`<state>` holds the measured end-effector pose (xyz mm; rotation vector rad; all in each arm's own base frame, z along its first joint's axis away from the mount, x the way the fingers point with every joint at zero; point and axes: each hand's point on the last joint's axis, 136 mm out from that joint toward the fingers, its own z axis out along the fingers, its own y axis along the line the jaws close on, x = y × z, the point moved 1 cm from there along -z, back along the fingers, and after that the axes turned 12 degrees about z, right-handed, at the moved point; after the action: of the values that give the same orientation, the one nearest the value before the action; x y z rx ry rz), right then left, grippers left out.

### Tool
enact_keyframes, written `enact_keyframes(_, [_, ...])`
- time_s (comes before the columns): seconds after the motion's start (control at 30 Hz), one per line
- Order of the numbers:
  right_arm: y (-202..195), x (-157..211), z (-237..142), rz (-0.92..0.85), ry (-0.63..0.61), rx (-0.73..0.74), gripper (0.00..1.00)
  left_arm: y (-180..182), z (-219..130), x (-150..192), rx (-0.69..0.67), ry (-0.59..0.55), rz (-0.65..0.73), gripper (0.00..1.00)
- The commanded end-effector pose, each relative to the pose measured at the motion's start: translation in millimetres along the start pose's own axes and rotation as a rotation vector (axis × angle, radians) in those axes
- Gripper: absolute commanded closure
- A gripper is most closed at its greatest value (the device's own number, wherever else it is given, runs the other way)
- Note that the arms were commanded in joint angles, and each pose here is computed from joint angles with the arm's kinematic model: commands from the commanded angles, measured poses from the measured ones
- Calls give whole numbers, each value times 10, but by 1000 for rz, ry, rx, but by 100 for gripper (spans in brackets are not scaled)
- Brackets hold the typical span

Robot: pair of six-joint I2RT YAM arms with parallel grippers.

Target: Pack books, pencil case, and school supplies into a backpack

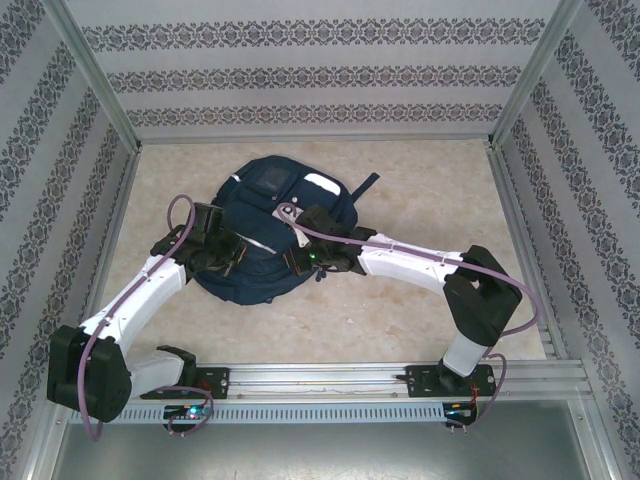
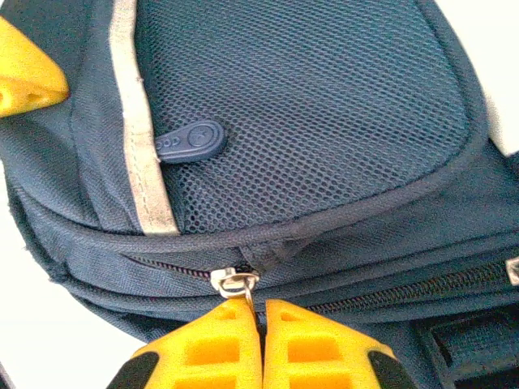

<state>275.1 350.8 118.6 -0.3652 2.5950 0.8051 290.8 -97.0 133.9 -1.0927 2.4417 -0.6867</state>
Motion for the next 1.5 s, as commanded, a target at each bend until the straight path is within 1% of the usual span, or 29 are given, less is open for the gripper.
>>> enact_keyframes(0.0, [-1069, 434, -152, 61, 168, 318, 98, 373, -109, -504, -169, -213, -4, 100])
enact_keyframes(0.07, [-841, 417, -165, 24, 171, 187, 80, 236, -32, -468, -106, -167, 7, 100])
enact_keyframes(0.1, [-710, 388, -198, 2, 164, 120, 73, 155, 14, -438, -66, -138, 15, 99])
enact_keyframes(0.17, [-531, 313, -291, -25, 137, 39, 68, 44, 78, -374, -15, -85, 20, 87])
enact_keyframes(0.23, [-410, 218, -402, -45, 99, -5, 64, -2, 93, -343, 2, -58, 36, 87])
enact_keyframes(0.27, [-388, 161, -465, -50, 76, -3, 62, -6, 72, -348, -6, -61, 57, 85])
enact_keyframes(0.33, [-362, 56, -590, -55, 37, 5, 62, -5, -1, -394, -29, -87, 106, 76])
enact_keyframes(0.4, [-384, -50, -735, -53, -9, 45, 60, -46, -102, -454, -37, -119, 167, 58])
enact_keyframes(0.47, [-394, -152, -906, -62, -84, 78, 54, -113, -207, -505, -31, -149, 243, 45])
enact_keyframes(0.5, [-411, -223, -1036, -61, -147, 100, 50, -160, -275, -541, -29, -171, 303, 38])
enact_keyframes(0.53, [-453, -279, -1149, -53, -206, 128, 42, -204, -338, -576, -27, -194, 358, 30])
enact_keyframes(0.57, [-493, -345, -1293, -42, -282, 151, 33, -246, -419, -622, -30, -225, 426, 15])
enact_keyframes(0.6, [-526, -390, -1418, -30, -346, 156, 26, -283, -502, -675, -36, -261, 504, 0])
enact_keyframes(0.7, [-683, -459, -1656, 46, -469, 170, 2, -347, -764, -853, -94, -389, 697, 1])
enact_keyframes(0.77, [-840, -462, -1733, 143, -517, 203, 2, -369, -861, -944, -138, -452, 820, 1])
enact_keyframes(0.83, [-909, -422, -1700, 181, -514, 198, 2, -382, -867, -981, -165, -476, 923, 1])
enact_keyframes(0.9, [-970, -386, -1650, 191, -516, 204, 2, -454, -775, -961, -140, -474, 1047, 1])
enact_keyframes(0.93, [-1004, -372, -1638, 189, -521, 211, 2, -474, -712, -953, -127, -471, 1087, 1])
enact_keyframes(1.0, [-1096, -349, -1620, 164, -551, 236, 2, -496, -517, -973, -115, -462, 1116, 1])
enact_keyframes(1.03, [-1151, -341, -1625, 143, -573, 255, 2, -513, -405, -977, -108, -443, 1137, 1])
enact_keyframes(1.1, [-1314, -334, -1691, 134, -642, 311, 2, -535, -104, -942, -94, -344, 1174, 1])
enact_keyframes(1.2, [-1517, -308, -1842, 129, -708, 354, 2, -494, 271, -796, -47, -177, 1139, 1])
enact_keyframes(1.23, [-1588, -297, -1900, 142, -722, 368, 2, -474, 347, -726, -24, -141, 1122, 1])
enact_keyframes(1.4, [-1901, -196, -2209, 181, -807, 422, 2, -324, 653, -312, 87, -49, 1062, 0])
enact_keyframes(1.47, [-2003, -148, -2288, 192, -831, 436, 2, -294, 745, -141, 102, -4, 1045, 0])
